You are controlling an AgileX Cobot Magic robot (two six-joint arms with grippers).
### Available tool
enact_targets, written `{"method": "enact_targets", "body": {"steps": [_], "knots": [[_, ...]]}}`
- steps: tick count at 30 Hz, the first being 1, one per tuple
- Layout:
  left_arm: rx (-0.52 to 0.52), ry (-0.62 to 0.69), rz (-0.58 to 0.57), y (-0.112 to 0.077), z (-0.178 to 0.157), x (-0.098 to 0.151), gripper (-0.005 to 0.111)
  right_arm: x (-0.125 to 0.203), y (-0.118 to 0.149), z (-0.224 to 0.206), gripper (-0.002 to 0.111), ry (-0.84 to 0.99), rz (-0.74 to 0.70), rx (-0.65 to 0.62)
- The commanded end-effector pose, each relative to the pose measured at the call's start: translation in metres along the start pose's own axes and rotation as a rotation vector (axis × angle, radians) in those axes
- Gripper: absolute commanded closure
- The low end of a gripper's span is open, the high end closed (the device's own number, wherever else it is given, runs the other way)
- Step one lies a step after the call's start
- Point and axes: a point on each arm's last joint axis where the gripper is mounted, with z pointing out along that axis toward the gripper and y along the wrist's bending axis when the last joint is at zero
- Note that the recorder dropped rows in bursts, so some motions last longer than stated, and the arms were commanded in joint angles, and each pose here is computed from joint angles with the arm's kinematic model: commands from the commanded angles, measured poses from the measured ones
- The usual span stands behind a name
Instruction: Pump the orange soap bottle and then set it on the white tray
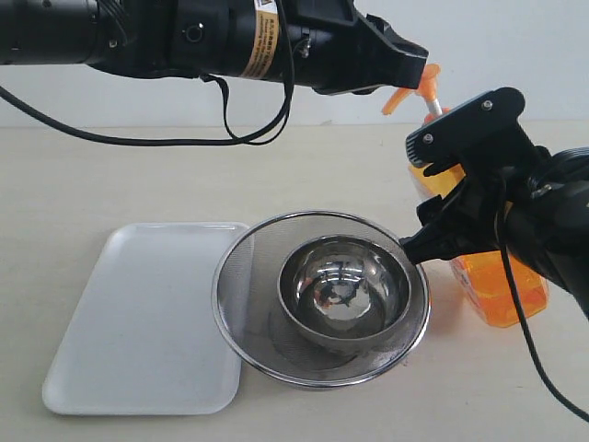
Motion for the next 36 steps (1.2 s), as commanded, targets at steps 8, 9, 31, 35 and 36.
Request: {"method": "enact_targets", "body": {"steps": [8,9,31,35,36], "knots": [[0.046,0.109,0.029,-0.002,0.012,0.029,0.102,-0.007,-0.002,-0.002,0.108,-0.034,0.018,-0.003],[0.046,0.109,0.029,-0.002,0.012,0.029,0.102,-0.007,-0.002,-0.002,0.108,-0.034,0.018,-0.003],[-0.225,-0.192,0.192,-0.015,-0.063,-0.063,0.102,-0.007,-0.001,-0.002,0.108,-0.034,0.018,-0.004],[-0.289,-0.25,0.205,-0.018,-0.082,-0.078,0.102,-0.007,-0.001,-0.002,0.108,-0.034,0.019,-0.004],[-0.309,-0.264,0.206,-0.019,-0.086,-0.081,0.102,-0.007,-0.001,-0.002,0.108,-0.034,0.019,-0.004]]}}
